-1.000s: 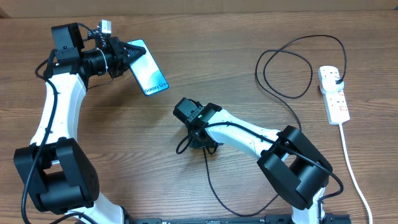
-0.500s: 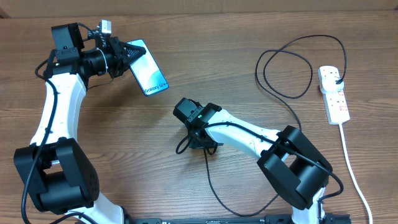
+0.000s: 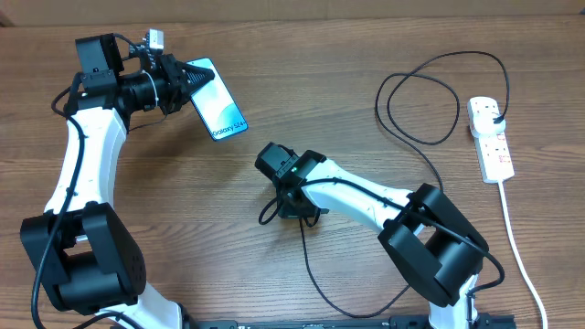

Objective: Plug charger to phone and switch on socket
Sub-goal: 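Close the right gripper on the cable plug, then lift the plug with the right gripper toward the phone's bottom port, then push the plug into the phone's bottom port with the right gripper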

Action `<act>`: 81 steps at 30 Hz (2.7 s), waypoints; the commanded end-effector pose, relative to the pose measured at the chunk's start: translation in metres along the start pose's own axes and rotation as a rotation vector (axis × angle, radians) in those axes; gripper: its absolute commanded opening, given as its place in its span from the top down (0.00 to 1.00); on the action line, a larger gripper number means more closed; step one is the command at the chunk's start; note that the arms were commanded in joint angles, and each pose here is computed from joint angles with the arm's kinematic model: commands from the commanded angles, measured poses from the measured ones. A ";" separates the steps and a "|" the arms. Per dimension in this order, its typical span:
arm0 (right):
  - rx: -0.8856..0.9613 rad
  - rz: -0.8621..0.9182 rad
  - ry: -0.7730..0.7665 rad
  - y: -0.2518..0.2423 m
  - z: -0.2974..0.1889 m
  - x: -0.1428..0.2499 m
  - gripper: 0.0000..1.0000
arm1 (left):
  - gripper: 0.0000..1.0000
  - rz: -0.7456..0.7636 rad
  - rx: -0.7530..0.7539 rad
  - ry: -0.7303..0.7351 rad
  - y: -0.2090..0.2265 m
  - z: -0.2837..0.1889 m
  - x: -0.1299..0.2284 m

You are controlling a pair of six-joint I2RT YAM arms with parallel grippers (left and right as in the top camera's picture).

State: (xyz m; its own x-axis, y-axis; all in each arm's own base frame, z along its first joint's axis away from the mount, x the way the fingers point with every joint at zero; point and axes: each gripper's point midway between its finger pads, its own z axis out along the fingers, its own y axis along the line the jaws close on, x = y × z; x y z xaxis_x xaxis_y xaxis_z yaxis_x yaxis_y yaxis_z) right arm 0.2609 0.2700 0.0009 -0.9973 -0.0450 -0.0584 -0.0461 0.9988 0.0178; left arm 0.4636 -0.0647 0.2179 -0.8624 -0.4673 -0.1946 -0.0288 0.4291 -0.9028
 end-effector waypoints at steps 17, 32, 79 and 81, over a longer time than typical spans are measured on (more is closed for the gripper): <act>-0.894 -0.046 0.138 0.030 -0.062 -0.074 0.96 | 0.96 0.023 0.058 0.012 -0.020 -0.008 0.004; -1.520 -0.470 0.016 0.060 -0.172 -0.079 0.96 | 0.96 0.031 0.225 0.035 -0.060 -0.014 -0.005; -1.629 -0.458 -0.087 0.085 -0.262 -0.104 0.96 | 0.96 0.056 0.363 -0.040 -0.117 -0.018 -0.028; -1.629 -0.460 -0.085 0.086 -0.262 -0.104 0.96 | 0.96 0.056 0.364 -0.038 -0.118 -0.018 -0.027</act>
State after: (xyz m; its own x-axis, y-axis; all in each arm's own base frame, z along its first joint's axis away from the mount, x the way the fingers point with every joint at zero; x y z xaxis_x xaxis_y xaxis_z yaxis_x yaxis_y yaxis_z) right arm 0.3440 0.3513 0.2663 -0.8823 -0.2590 -0.3930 -0.3653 -0.1495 0.9188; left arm 0.4881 -0.0821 0.3182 -0.8430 -0.4897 -0.2226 0.1670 0.1551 -0.9737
